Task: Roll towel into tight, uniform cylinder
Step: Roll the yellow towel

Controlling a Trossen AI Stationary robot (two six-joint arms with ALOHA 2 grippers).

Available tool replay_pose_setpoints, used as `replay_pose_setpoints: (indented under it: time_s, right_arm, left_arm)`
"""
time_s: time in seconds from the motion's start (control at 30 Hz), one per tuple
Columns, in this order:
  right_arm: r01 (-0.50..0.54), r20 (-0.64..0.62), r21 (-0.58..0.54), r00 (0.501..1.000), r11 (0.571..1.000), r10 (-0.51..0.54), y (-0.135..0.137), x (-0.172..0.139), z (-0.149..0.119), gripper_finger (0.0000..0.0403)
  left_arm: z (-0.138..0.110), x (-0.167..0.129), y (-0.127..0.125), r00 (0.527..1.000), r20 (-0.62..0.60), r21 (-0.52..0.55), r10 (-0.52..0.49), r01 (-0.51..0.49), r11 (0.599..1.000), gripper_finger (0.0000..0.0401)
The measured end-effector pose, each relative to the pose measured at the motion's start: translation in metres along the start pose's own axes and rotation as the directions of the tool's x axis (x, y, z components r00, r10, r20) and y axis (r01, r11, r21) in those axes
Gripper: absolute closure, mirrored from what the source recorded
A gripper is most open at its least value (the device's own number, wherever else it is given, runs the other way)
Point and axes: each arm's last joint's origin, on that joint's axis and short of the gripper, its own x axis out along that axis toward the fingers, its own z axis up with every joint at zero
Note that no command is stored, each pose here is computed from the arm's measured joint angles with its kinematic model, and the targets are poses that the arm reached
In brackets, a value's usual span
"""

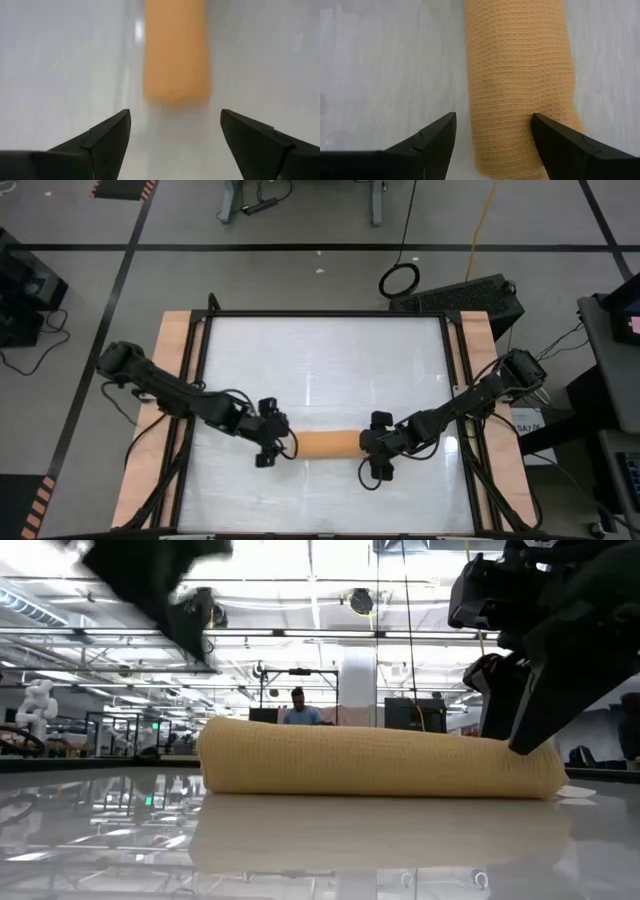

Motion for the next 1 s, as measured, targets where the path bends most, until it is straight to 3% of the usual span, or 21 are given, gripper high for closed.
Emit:
replay_pose_setpoints:
  time_s: [0.1, 0.17, 0.37, 0.57, 0.67, 0.8, 0.9, 1.0]
  right_arm:
    - [0.001, 0.000, 0.000, 1.000, 1.000, -0.001, 0.000, 0.000, 0.000, 0.0151]
    - [0.002, 0.000, 0.000, 1.000, 1.000, -0.002, -0.001, 0.000, 0.000, 0.0151]
    - [-0.010, 0.037, 0.009, 0.999, 1.000, 0.010, 0.000, -0.021, 0.009, 0.0151]
    - [0.009, 0.171, -0.014, 0.985, 1.000, -0.007, -0.002, -0.047, 0.018, 0.0151]
    - [-0.035, 0.307, -0.033, 0.951, 0.999, 0.044, 0.003, -0.045, 0.020, 0.0161]
    - [-0.138, 0.532, -0.093, 0.830, 0.986, 0.166, 0.006, -0.024, 0.012, 0.0213]
    - [-0.159, 0.630, -0.111, 0.752, 0.981, 0.193, 0.000, -0.010, -0.002, 0.0274]
    - [-0.133, 0.654, -0.077, 0.741, 0.988, 0.151, -0.010, 0.004, -0.014, 0.0340]
  left_arm:
    - [0.020, -0.013, -0.009, 0.951, 0.306, -0.001, -0.034, 0.036, 0.999, 0.0091]
    - [0.026, -0.011, -0.016, 0.902, 0.422, 0.041, -0.086, 0.076, 0.996, 0.0091]
    - [0.020, 0.033, -0.021, 0.868, 0.487, 0.081, -0.099, 0.068, 0.994, 0.0091]
    - [0.019, 0.075, -0.017, 0.799, 0.579, 0.074, -0.159, 0.142, 0.987, 0.0091]
    - [0.019, 0.086, -0.018, 0.779, 0.606, 0.053, -0.160, 0.161, 0.985, 0.0091]
    - [0.012, 0.101, -0.020, 0.801, 0.579, 0.052, -0.151, 0.149, 0.987, 0.0108]
    - [0.009, 0.107, -0.021, 0.812, 0.575, 0.012, -0.106, 0.121, 0.993, 0.0137]
    - [0.005, 0.112, -0.023, 0.821, 0.567, -0.005, -0.067, 0.085, 0.996, 0.0176]
